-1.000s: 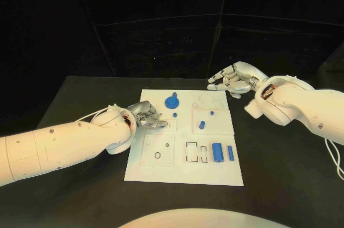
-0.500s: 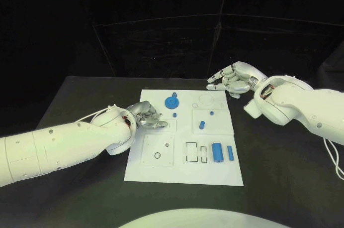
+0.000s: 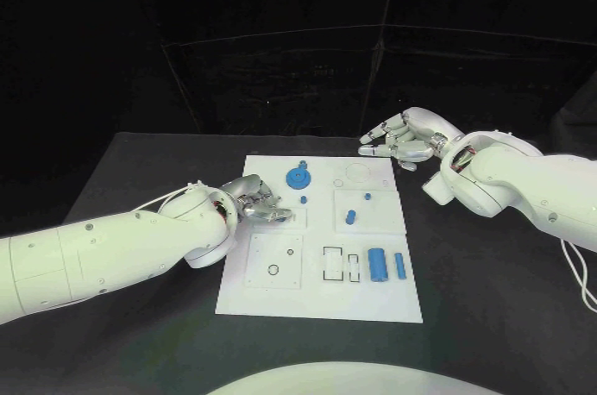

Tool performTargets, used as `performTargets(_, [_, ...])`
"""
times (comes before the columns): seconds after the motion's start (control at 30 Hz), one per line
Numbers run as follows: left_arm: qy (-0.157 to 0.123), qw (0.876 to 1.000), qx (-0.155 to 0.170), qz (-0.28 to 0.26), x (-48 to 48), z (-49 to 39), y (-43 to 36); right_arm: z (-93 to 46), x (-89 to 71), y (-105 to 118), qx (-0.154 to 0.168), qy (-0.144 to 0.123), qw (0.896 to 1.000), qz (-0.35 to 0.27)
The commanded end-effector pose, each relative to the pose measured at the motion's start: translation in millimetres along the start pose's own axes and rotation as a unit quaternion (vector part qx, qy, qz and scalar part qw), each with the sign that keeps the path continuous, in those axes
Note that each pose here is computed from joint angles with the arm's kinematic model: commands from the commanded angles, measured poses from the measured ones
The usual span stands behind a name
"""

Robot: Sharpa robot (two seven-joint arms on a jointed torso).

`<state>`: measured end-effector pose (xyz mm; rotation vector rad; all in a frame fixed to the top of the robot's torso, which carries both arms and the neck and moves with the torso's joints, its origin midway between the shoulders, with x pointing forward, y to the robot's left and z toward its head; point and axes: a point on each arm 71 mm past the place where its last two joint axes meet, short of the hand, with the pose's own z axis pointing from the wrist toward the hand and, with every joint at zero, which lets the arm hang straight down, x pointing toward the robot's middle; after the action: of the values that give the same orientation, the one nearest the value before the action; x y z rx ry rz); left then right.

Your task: Assemble the parts on the task board

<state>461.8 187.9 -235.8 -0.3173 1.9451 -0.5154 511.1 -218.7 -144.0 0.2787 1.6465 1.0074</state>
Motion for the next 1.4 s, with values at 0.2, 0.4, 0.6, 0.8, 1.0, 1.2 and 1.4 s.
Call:
performTargets(0.2, [0.011,1.0,-0.007,-0.002,0.5,0.7,-0.2,0.3,-0.3,1.0,-0.003,0.005,1.0,0.002])
performTargets(0.4, [0.01,1.0,-0.008,-0.005,0.4,1.0,-0.5,0.5,0.1,1.2,-0.003,0.005,1.0,0.002])
performTargets(0.6, [0.005,1.0,-0.006,-0.008,0.0,1.1,-1.5,0.9,0.3,1.2,-0.003,0.006,1.0,0.002])
performTargets(0.8, [0.003,1.0,-0.003,-0.01,0.0,0.4,-3.1,1.4,0.6,1.2,-0.003,0.006,1.0,0.003])
performTargets(1.0, [0.0,1.0,-0.001,-0.011,-1.1,-0.3,-4.2,1.6,0.5,1.0,-0.003,0.006,1.0,0.003])
performTargets(1.2, [-0.001,1.0,-0.003,-0.011,-2.9,0.3,-4.1,1.7,0.5,1.1,-0.003,0.006,1.0,0.003])
performTargets(1.4, [-0.001,1.0,-0.006,-0.009,-4.1,1.6,-2.9,1.6,0.4,1.0,-0.003,0.006,1.0,0.003])
